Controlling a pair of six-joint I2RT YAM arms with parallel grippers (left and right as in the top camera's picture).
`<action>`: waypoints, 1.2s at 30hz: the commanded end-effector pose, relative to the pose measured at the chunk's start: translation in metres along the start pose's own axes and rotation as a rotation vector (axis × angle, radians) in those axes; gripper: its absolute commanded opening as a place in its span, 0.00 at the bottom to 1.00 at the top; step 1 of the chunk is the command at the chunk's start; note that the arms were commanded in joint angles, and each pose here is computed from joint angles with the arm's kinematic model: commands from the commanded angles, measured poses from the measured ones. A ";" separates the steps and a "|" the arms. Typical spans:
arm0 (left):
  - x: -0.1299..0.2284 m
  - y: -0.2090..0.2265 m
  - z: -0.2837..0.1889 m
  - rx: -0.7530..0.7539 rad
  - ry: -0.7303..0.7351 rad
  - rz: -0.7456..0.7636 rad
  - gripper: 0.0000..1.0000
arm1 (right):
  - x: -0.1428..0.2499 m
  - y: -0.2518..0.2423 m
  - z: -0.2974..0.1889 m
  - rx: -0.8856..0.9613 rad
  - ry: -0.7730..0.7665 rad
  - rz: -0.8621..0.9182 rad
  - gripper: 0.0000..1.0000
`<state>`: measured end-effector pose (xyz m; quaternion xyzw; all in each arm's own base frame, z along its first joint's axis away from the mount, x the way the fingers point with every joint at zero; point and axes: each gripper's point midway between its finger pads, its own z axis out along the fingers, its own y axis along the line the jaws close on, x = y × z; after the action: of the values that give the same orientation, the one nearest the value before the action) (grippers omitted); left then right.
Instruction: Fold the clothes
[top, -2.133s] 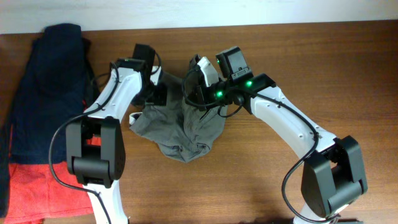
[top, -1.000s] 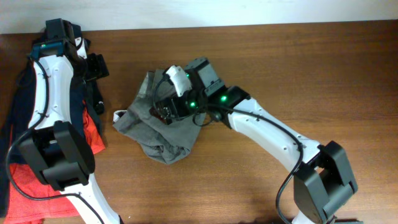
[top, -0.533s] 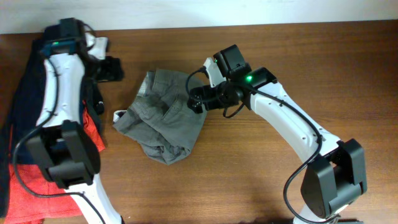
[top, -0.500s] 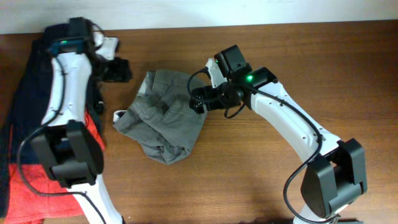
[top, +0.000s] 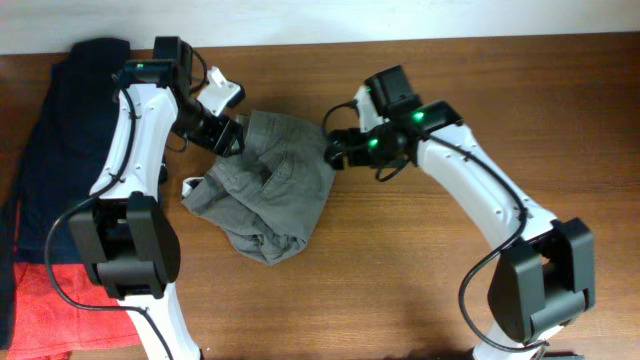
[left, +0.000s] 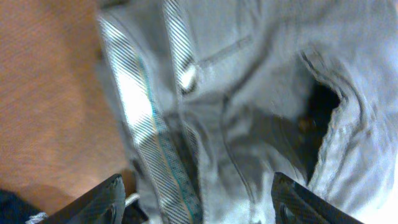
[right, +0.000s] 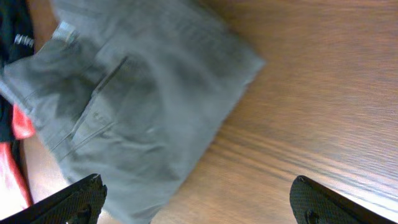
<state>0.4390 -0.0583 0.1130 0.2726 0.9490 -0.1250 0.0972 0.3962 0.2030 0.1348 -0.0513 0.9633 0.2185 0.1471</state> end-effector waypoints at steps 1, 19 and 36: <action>0.012 -0.012 0.009 0.074 0.025 0.078 0.73 | -0.013 -0.023 -0.009 -0.011 -0.021 0.068 0.99; 0.060 -0.009 0.036 0.045 0.197 -0.071 0.04 | -0.016 -0.074 -0.026 0.030 -0.020 0.138 1.00; 0.068 0.052 -0.039 -0.509 0.110 -0.788 0.01 | -0.015 -0.075 -0.026 0.036 -0.016 0.118 0.95</action>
<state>0.4060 -0.0052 0.1044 -0.0193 0.9995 0.0080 0.0233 0.4141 0.1244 0.1311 0.0165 0.9675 0.2087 0.1420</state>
